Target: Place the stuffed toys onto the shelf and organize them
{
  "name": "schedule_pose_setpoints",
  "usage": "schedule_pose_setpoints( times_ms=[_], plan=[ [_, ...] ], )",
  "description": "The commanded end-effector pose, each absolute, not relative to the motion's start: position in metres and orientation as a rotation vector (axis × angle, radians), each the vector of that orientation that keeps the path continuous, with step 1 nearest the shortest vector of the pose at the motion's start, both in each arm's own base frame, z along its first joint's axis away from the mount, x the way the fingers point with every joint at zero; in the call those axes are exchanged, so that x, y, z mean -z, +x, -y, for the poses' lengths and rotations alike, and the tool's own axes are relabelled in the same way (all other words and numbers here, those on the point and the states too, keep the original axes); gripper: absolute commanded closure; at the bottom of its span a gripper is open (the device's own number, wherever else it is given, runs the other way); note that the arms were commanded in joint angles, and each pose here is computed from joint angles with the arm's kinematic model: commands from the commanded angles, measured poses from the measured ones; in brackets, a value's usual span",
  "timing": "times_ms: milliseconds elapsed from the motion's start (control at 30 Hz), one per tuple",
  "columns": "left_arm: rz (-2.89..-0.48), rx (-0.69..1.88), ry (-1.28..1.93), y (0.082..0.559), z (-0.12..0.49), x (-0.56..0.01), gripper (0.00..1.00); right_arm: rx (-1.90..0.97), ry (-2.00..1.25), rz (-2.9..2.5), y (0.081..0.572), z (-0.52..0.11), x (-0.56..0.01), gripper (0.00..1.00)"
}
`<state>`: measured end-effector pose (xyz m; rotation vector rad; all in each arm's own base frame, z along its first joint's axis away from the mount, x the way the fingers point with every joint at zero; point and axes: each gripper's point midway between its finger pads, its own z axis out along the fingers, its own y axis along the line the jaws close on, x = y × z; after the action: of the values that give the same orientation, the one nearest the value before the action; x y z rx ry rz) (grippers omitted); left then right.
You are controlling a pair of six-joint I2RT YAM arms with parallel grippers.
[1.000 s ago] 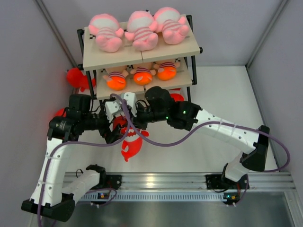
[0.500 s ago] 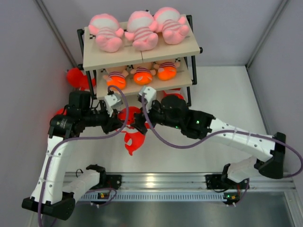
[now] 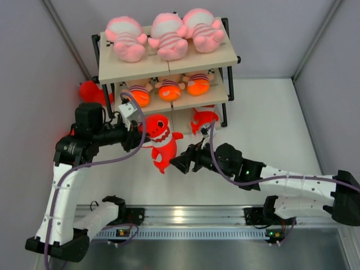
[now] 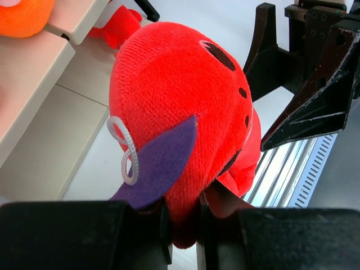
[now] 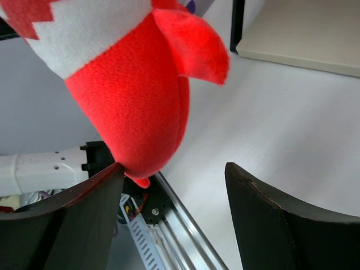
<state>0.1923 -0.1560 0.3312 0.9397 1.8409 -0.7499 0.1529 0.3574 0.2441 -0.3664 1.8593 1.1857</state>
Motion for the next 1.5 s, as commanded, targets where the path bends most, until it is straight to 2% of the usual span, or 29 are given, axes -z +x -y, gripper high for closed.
schedule_pose_setpoints(
  times_ms=[0,200,233,300,333,400,433,467,500,600,833,967,1067,1200,1467],
  plan=[
    [-1.772,0.735,0.927,0.196,0.158,-0.346,1.0,-1.432,-0.318,-1.671,0.139,-0.382,-0.299,0.28],
    [-1.761,0.742,0.941,0.193,0.159,-0.345,1.0,-1.454,-0.3,-1.635,0.144,-0.396,-0.302,0.32],
    [-1.763,0.741,0.939,0.193,0.158,-0.344,1.0,-1.44,-0.287,-1.643,0.148,-0.397,-0.3,0.43],
    [-1.76,0.74,0.94,0.192,0.158,-0.345,1.0,-1.409,-0.267,-1.686,0.153,-0.4,-0.294,0.6],
    [-1.755,0.731,0.936,0.192,0.157,-0.347,1.0,-1.391,-0.246,-1.695,0.157,-0.4,-0.291,0.73],
    [-1.764,0.7,0.922,0.194,0.154,-0.346,1.0,-1.394,-0.211,-1.718,0.158,-0.398,-0.284,0.88],
    [-1.771,0.686,0.916,0.195,0.152,-0.344,0.91,-1.372,-0.18,-1.735,0.161,-0.395,-0.278,1.0],
    [-1.785,0.625,0.894,0.199,0.144,-0.342,0.6,-1.361,-0.138,-1.774,0.164,-0.392,-0.27,1.0],
    [-1.798,0.586,0.876,0.201,0.139,-0.339,0.48,-1.303,-0.125,-1.849,0.165,-0.388,-0.251,1.0],
    [-1.851,0.396,0.798,0.213,0.113,-0.33,0.23,-1.212,-0.073,-1.963,0.168,-0.378,-0.219,1.0],
    [-1.948,0.039,0.708,0.217,0.057,-0.317,0.16,-1.155,-0.033,-2.123,0.168,-0.377,-0.157,1.0],
    [-1.975,-0.116,0.688,0.212,0.032,-0.314,0.15,-1.12,-0.022,-2.104,0.197,-0.377,-0.151,1.0],
    [-1.967,-0.136,0.694,0.206,0.028,-0.316,0.15,-1.008,-0.048,-2.099,0.219,-0.378,-0.144,1.0],
    [-1.967,-0.139,0.699,0.205,0.028,-0.317,0.15,-1.077,0.093,-2.075,0.254,-0.377,-0.134,1.0],
    [-1.979,-0.144,0.72,0.205,0.028,-0.312,0.15,-0.979,0.142,-2.033,0.315,-0.384,-0.143,1.0]
  ],
)
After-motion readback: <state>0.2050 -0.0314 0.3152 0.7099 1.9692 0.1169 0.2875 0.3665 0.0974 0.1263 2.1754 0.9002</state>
